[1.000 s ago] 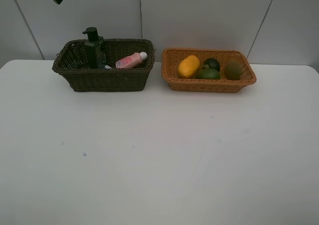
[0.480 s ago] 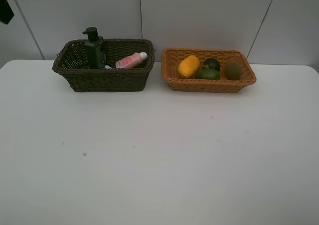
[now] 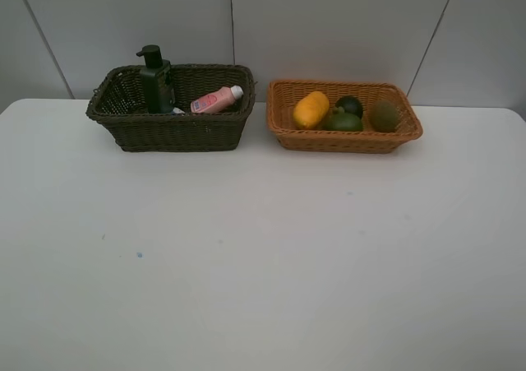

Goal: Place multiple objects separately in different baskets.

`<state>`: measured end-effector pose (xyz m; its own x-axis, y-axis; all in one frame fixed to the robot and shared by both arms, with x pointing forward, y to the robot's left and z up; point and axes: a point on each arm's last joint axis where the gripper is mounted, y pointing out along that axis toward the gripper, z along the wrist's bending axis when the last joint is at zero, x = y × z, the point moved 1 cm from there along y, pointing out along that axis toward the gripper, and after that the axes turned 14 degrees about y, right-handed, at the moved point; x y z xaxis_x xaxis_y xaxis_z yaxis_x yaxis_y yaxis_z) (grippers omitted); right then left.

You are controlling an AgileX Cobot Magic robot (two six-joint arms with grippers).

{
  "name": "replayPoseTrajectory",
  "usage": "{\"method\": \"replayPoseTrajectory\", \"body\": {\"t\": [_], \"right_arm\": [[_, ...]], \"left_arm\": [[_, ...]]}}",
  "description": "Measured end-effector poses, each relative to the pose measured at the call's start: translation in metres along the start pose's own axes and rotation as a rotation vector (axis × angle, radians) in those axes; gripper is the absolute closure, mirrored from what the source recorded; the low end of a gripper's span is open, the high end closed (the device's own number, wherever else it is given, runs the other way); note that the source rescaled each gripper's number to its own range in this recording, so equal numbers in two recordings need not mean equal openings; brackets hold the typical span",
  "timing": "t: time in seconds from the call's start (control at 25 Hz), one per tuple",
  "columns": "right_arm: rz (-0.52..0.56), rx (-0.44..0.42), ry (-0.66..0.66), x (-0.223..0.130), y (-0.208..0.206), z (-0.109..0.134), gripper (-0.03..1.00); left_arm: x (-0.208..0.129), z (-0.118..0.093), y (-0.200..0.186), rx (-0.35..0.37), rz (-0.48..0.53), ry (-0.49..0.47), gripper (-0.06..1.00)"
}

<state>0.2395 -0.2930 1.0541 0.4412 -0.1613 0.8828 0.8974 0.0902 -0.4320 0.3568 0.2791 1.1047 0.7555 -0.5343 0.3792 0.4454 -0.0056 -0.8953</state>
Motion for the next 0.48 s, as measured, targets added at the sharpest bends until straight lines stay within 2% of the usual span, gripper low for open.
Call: {"method": "replayPoseTrajectory", "body": {"t": [0.28, 0.36, 0.48], "right_arm": [[0.0, 0.0, 0.0, 0.0, 0.0, 0.0, -0.03], [0.0, 0.0, 0.0, 0.0, 0.0, 0.0, -0.03], [0.0, 0.0, 0.0, 0.0, 0.0, 0.0, -0.03]], "left_arm": [[-0.049, -0.027, 0.025, -0.092, 0.024, -0.023, -0.06], [-0.059, -0.032, 0.028, -0.094, -0.01, -0.036, -0.06], [-0.07, -0.037, 0.035, -0.073, -0.112, -0.045, -0.06]]}}
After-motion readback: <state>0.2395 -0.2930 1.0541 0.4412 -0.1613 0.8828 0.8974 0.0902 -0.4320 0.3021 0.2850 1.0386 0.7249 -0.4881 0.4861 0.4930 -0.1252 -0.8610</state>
